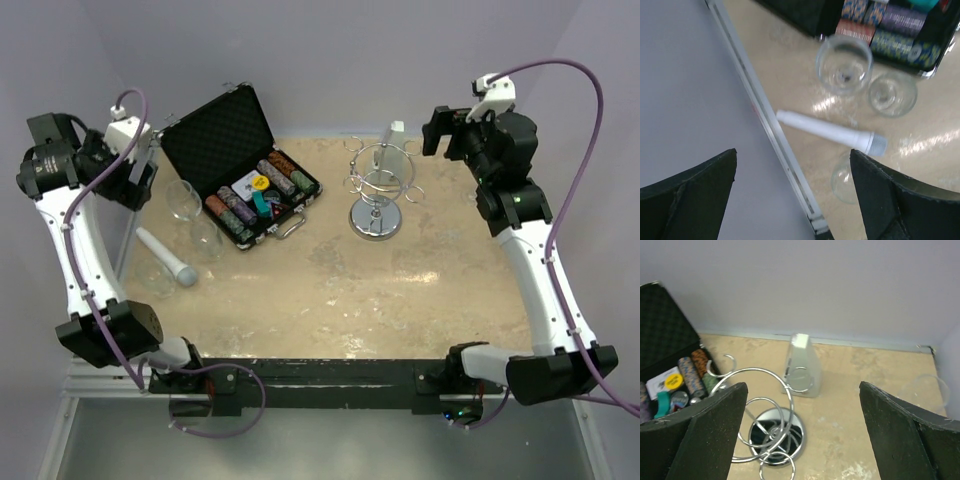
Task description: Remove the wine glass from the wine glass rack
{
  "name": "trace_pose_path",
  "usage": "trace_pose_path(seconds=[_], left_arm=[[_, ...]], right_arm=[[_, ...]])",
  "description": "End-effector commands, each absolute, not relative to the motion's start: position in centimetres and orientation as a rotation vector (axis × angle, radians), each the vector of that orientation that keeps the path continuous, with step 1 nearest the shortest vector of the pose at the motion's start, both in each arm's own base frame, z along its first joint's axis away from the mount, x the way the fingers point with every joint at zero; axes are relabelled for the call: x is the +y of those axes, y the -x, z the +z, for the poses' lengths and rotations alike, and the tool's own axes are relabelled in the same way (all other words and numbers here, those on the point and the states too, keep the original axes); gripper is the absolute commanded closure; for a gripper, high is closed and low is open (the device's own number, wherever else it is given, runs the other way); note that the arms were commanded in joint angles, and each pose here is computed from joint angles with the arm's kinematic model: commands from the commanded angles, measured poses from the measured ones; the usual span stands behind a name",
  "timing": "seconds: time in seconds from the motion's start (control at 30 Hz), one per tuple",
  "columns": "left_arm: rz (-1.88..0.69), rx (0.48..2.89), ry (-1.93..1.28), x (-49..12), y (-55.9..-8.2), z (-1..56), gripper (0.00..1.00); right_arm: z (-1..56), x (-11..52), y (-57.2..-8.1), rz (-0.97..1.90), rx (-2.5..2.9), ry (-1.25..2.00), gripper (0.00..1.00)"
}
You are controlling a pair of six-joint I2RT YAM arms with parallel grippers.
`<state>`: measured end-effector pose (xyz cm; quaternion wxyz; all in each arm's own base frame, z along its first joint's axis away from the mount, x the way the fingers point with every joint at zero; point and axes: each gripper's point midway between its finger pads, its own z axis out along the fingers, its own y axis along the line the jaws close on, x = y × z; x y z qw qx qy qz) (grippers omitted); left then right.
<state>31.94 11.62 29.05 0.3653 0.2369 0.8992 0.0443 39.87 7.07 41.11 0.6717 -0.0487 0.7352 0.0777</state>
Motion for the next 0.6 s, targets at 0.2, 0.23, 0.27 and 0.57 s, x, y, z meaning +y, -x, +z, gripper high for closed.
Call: trace_pose_path(seconds=[0.2,0.23,0.27,0.57], left_arm=[[-0.201,1.923,-0.656,-2.8,-37.3,36.7,0.00],[-0.239,1.917,-0.673,-4.2,-37.2,36.2,0.00],[-0.276,1.926,-0.686,-5.3,-37.0,35.3,0.00],[-0.584,2.007,-0.888,-16.3,-33.2,27.4,0.00]], right_arm=[[39.2,1.3,-37.7,-0.069,1.672,-0.137,0.01],[38.4,1.1,-37.5,-0.082,1.683,-0.138,0.01],[37.8,1.0,-37.2,-0.088,1.692,-0.138,0.01],[31.8,1.0,-35.3,-0.121,1.805,-0.055,0.01]])
